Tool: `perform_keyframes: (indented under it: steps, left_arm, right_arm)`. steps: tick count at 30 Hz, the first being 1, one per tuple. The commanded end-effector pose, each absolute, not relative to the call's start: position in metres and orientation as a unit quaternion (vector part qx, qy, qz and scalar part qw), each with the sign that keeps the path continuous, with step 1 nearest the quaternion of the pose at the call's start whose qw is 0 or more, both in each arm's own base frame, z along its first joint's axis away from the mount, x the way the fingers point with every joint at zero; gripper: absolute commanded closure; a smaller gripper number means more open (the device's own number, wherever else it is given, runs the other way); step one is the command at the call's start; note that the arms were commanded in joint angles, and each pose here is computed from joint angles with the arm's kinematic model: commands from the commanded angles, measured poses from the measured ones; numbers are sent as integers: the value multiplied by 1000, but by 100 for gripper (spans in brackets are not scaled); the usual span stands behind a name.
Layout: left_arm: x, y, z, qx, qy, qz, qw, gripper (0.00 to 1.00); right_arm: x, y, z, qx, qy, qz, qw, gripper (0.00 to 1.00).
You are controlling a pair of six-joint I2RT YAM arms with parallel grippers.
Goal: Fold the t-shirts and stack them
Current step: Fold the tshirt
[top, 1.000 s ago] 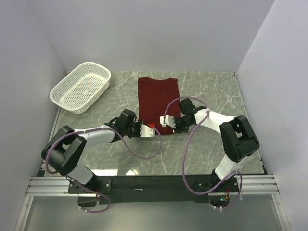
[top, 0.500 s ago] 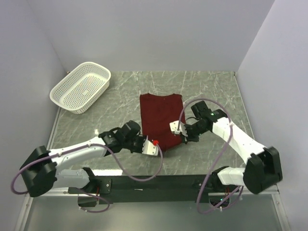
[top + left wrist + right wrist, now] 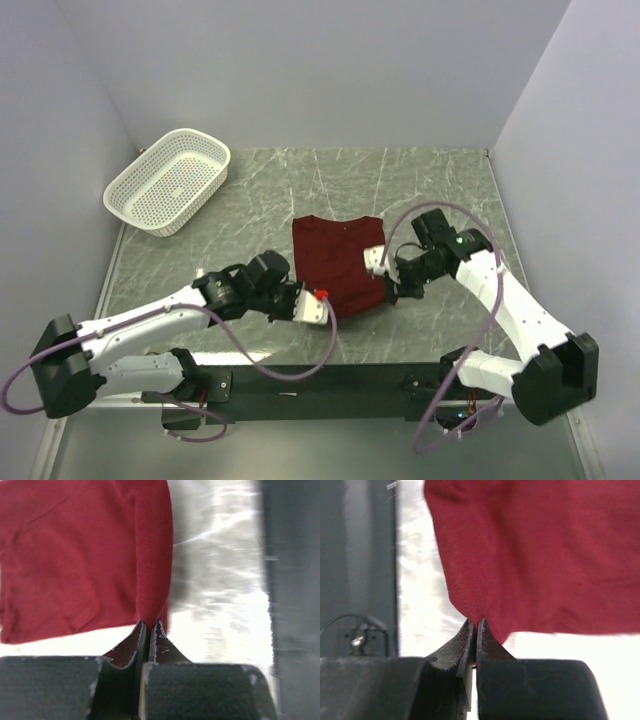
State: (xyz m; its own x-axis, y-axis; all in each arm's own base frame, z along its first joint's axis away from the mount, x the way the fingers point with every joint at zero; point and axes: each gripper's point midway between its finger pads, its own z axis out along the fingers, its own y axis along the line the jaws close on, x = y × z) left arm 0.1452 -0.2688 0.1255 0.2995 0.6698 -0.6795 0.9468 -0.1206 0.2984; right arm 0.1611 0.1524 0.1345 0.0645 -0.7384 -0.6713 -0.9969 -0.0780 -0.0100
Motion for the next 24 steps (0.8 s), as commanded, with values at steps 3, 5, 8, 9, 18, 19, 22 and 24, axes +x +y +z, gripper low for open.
perform_keyframes:
  steps: [3,5,8,9,18,19,22,24]
  left_arm:
    - [233,-279,162,700,549,-138,436,100]
    - [274,-278,172,679,558,-121,462,100]
    - [325,-273,164,662,578,-99,467,100]
    - [340,-275,173,656,577,-92,479,100]
    - [437,-259,151,604,622,-23,498,100]
    - [444,-256,142,599,631,-10,493,100]
    - [458,-254,144,585,633,9,507,100]
    - [463,-256,141,585,634,7,506,100]
  right_arm:
    - [244,159,178,-630,666,240,320,100]
    - [272,163,184,-616,674,235,332,100]
    - [313,171,189,-583,696,235,347,100]
    - [322,173,191,-563,710,240,347,100]
    - [424,182,172,-477,771,205,368,100]
    - [429,182,165,-471,778,200,366,100]
    - [448,179,154,-449,791,178,376,100]
    - [457,176,151,-436,799,164,380,100]
